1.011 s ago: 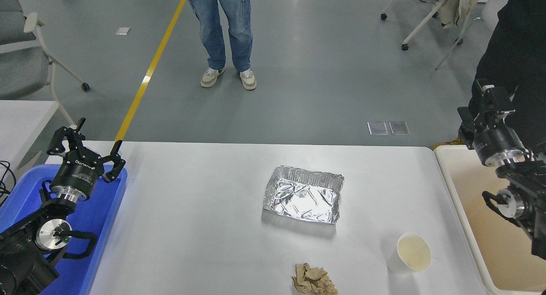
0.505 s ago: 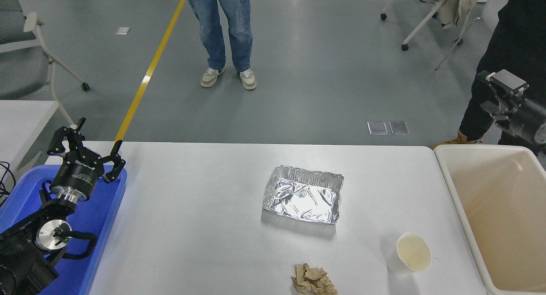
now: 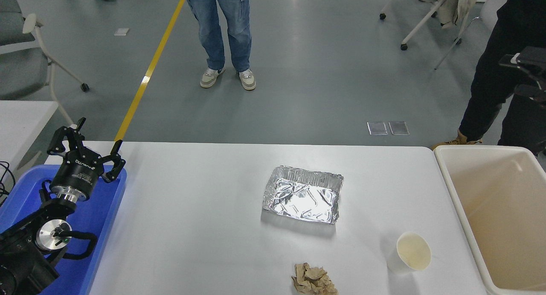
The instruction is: Clean the table surface
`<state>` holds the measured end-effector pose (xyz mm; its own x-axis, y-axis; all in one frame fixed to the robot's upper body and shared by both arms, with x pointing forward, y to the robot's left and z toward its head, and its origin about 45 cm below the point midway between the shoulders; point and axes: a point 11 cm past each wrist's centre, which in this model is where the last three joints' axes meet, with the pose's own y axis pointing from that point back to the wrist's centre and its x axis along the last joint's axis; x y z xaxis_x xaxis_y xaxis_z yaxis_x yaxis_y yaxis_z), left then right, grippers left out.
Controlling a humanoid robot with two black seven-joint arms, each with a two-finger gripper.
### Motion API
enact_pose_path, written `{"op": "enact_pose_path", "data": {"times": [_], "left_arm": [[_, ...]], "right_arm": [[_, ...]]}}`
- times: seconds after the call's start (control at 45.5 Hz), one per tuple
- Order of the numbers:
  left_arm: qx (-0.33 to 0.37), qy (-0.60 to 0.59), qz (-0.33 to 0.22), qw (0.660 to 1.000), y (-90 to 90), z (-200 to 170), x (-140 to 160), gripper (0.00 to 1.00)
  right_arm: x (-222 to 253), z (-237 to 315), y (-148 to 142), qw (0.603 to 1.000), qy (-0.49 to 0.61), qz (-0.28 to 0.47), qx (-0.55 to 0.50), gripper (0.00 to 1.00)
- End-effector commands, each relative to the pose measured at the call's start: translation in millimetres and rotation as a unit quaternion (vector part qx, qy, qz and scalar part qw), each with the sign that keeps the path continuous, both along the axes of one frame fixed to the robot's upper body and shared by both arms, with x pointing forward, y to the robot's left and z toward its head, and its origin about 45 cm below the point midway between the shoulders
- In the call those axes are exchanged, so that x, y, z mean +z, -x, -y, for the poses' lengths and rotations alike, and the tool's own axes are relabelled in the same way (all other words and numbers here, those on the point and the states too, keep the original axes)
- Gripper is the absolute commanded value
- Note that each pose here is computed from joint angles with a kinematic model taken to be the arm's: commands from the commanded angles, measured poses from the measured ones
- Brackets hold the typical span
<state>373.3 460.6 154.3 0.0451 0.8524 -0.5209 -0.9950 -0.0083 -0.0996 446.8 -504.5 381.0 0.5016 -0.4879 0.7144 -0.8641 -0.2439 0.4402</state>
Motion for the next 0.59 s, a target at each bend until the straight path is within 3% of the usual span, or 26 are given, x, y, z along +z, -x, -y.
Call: {"op": "enact_pose_path", "data": {"times": [0.0,0.374,0.571], "left_arm": [[0.0,0.0,0.0,1.0,0.0,0,0,1.0],[0.0,0.0,0.0,1.0,0.0,0,0,1.0],[0.0,0.0,0.0,1.0,-0.1,1,0,1.0]], "right_arm": [[1,-20,-6,0.992,0.097,-0.053,0.055,0.98],[-33,-108,-12,0.96,0.156,-0.118,0.201,0.98],[-68,-136,-13,0.915,0.251,-0.177,0.261,0.98]]}}
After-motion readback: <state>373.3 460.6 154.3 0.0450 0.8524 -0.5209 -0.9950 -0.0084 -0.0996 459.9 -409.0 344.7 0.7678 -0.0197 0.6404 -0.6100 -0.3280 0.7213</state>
